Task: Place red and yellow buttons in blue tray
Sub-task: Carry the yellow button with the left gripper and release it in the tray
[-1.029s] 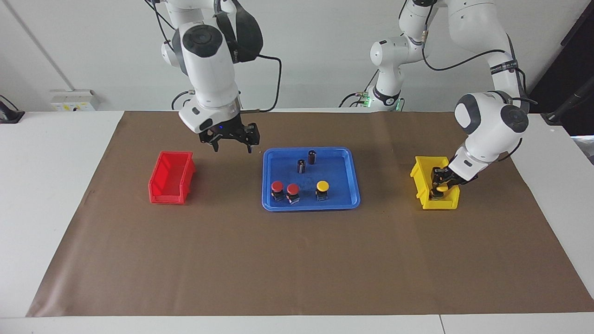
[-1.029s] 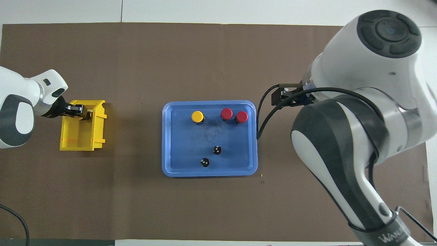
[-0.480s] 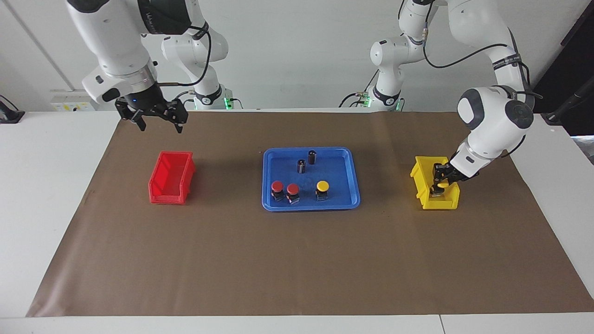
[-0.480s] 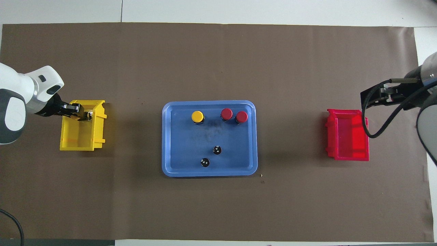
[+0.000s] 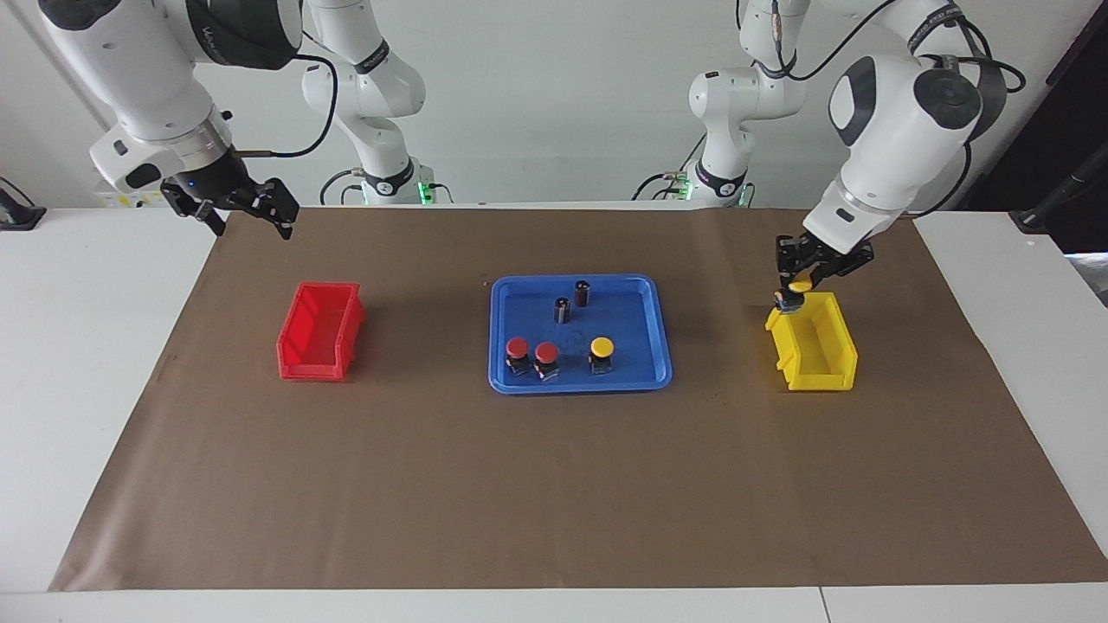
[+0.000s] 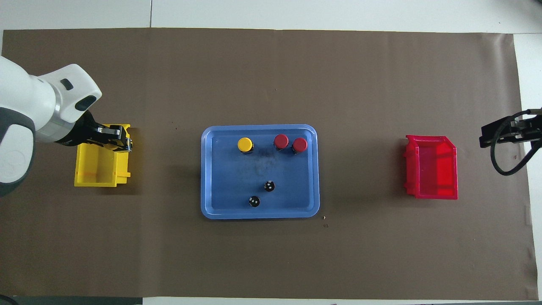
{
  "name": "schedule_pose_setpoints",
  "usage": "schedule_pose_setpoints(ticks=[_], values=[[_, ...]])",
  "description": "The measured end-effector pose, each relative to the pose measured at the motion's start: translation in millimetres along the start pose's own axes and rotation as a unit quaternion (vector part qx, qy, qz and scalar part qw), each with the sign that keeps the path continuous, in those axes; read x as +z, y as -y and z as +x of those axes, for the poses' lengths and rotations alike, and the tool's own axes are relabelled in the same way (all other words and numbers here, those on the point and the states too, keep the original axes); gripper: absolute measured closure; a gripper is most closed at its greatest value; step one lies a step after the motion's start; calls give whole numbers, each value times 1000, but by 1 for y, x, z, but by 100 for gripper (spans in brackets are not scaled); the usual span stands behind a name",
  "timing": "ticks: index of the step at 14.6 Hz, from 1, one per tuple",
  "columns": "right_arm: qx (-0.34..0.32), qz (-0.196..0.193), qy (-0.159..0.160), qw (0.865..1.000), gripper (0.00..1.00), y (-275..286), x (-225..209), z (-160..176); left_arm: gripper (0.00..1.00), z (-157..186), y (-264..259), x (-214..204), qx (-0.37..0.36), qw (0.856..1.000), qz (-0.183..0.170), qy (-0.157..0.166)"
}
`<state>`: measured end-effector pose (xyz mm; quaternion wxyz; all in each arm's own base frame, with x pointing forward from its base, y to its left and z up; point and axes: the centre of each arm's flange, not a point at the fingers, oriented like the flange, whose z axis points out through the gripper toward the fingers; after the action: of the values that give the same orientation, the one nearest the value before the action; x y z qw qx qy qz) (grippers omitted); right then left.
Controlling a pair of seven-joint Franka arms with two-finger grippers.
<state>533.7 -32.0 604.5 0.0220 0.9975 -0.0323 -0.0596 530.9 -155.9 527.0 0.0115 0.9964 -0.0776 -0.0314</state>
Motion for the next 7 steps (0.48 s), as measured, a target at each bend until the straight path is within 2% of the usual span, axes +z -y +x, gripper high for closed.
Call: schedule_pose_setpoints(ticks=[3, 5, 7], values=[[5, 1, 2, 1000, 0, -6, 2, 0, 59, 0, -95, 25, -5, 1000, -5, -20], [6, 1, 3, 1000, 0, -7, 2, 0, 59, 11, -122, 53, -5, 1000, -12, -25], [6, 1, 3, 1000, 0, -7, 2, 0, 59, 30, -124, 89, -8, 1000, -18, -25]])
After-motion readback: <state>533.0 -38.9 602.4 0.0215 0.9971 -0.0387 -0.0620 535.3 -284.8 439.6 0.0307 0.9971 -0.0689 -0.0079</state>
